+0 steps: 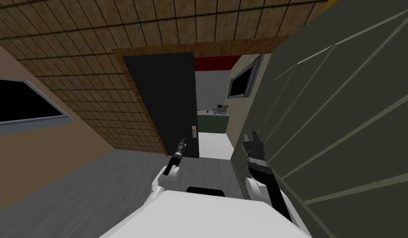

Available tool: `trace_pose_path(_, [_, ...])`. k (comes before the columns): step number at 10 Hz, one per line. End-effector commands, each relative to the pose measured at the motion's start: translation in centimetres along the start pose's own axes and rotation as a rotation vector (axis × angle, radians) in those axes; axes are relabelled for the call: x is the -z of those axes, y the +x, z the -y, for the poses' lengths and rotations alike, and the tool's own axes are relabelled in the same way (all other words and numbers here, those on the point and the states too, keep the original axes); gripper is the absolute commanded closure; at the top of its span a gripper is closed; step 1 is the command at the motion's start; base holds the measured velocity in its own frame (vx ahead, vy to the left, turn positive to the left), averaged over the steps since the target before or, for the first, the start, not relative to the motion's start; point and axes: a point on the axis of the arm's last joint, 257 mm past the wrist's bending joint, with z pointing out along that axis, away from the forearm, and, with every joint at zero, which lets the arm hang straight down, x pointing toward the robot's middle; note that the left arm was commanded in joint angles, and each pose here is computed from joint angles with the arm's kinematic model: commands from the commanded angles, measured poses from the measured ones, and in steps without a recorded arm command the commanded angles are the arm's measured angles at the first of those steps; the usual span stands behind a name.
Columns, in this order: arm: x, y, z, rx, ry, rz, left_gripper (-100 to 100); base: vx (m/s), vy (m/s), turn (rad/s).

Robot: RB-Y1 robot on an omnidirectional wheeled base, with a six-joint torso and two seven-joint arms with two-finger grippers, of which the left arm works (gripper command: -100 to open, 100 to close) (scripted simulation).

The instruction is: Pull the door open

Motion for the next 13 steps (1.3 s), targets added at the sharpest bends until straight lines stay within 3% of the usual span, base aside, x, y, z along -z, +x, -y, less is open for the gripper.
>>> trace_pose_path(1, [-0.33, -0.1, -0.8, 0.003, -0.016, 0.001, -100, 0.193, -0.039, -0.046])
trace_pose_path(5, [-0.93, -0.6, -2.8, 0.008, -0.06, 0.005, -100, 0.181, -0.022, -0.056])
trace_pose_path(6, [-0.89, -0.5, -2.5, 0.008, -0.054, 0.004, -100, 0.083, 0.013, -0.009])
trace_pose_path(7, [-0.86, -2.6, -2.9, 0.006, -0.06, 0.026, -100, 0.155, -0.032, -0.171])
trace_pose_path(12, [-0.49, -9.5, -3.2, 0.001, -0.065, 0.104, -100, 0.204, -0.063, -0.168])
trace_pose_path(13, [-0.49, -9.5, -3.2, 0.001, -0.065, 0.104, -100, 0.123, -0.005, -0.026])
